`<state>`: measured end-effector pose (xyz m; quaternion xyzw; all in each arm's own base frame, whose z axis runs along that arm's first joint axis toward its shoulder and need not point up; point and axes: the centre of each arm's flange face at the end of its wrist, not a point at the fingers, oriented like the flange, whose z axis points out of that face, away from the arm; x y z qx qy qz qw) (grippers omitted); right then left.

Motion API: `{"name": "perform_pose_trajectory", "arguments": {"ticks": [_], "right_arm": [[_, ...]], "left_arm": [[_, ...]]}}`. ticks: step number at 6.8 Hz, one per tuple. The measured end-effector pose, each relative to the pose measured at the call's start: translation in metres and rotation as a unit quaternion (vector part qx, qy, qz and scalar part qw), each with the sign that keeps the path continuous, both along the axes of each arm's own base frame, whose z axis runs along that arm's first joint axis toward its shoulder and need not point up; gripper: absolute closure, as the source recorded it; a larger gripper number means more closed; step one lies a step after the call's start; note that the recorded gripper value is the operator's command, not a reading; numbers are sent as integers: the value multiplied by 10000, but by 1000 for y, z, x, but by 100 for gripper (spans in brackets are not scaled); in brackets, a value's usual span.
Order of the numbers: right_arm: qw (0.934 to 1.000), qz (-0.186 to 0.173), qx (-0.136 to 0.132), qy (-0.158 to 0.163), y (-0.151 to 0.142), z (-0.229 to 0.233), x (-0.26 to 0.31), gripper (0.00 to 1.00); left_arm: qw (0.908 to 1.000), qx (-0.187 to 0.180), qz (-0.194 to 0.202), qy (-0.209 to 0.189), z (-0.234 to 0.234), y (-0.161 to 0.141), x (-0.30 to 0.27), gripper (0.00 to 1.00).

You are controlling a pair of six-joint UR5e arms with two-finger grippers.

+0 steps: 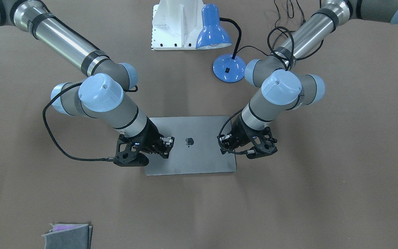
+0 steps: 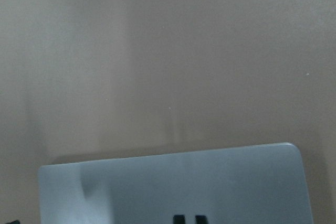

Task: Close laptop

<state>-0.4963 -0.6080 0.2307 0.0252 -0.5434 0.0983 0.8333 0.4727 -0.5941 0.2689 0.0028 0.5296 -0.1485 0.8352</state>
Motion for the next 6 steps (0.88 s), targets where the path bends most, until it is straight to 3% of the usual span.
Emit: {"name": "perform_pose_trajectory", "arguments": {"ticks": [2,3,5,6], "right_arm": [[9993,-158,-193,295,-3,-3,60,0],[9969,-323,-164,701,0,10,97,0],[9849,-850,-257,1483,-1,54,185,0],[9818,-886,-297,1655,-4,78,235,0]], "left_arm": [[9996,-214,-10,-191,-1,-7,-77,1],[9989,-151,20,-439,10,-12,-127,1],[9928,206,285,-1144,55,-14,-245,1],[9881,419,410,-1420,90,-9,-301,1]]}}
